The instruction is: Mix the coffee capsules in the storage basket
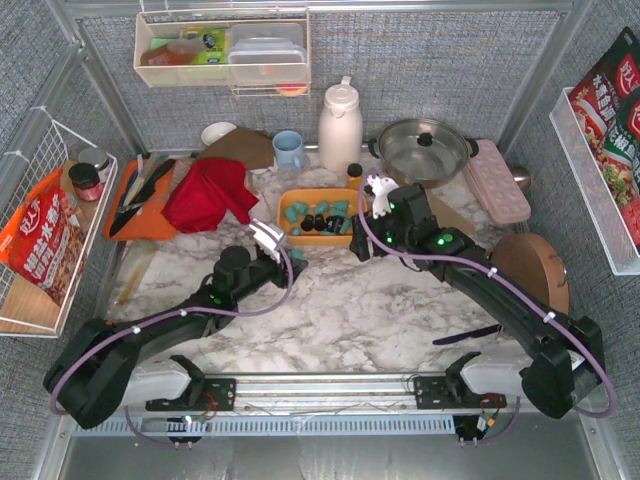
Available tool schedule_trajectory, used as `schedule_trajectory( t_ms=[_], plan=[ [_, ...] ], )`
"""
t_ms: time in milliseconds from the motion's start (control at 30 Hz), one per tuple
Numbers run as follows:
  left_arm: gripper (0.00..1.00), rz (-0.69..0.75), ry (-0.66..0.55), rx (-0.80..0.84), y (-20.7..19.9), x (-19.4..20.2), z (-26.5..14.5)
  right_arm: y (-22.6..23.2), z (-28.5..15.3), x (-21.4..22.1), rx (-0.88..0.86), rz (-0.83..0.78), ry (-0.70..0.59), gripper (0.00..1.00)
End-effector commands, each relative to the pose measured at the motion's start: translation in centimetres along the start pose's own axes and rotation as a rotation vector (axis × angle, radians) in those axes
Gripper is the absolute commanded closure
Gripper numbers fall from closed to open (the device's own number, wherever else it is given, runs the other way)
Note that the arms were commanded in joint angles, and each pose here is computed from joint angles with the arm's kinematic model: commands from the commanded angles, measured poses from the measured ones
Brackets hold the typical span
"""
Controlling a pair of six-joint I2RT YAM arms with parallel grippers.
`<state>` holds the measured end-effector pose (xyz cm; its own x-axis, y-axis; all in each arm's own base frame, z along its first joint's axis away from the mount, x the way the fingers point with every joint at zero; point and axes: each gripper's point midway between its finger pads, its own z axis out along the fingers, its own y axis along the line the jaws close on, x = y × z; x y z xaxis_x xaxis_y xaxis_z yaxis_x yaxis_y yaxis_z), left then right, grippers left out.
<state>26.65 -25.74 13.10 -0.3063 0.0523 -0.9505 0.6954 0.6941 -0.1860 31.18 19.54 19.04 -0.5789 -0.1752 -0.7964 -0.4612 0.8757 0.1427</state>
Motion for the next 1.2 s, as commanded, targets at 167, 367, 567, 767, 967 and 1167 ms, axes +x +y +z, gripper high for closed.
schedule_trajectory(
  t_ms=[167,367,567,767,967,1167],
  plan=[
    [0.49,0.393,-0.274,0.228,-4.9,-3.9,1.2,4.7,-0.9,-0.6,-0.217,0.107,-0.004,0.32],
    [0.49,0.502,-0.266,0.286,-6.3,-2.6,2.1,7.4,-0.4,-0.6,-0.303,0.134,0.005,0.37],
    [0.49,0.52,-0.295,0.318,-7.6,-2.7,2.7,9.1,0.9,0.0,-0.336,0.128,0.029,0.41],
    [0.49,0.517,-0.314,0.334,-8.6,-3.0,3.0,9.5,1.9,0.9,-0.331,0.119,0.059,0.43],
    [0.49,0.516,-0.337,0.346,-9.2,-3.4,3.1,9.5,2.1,1.5,-0.32,0.109,0.074,0.45],
    [0.49,0.517,-0.348,0.341,-9.3,-3.8,3.3,9.6,2.3,1.9,-0.319,0.109,0.087,0.51]
  ],
)
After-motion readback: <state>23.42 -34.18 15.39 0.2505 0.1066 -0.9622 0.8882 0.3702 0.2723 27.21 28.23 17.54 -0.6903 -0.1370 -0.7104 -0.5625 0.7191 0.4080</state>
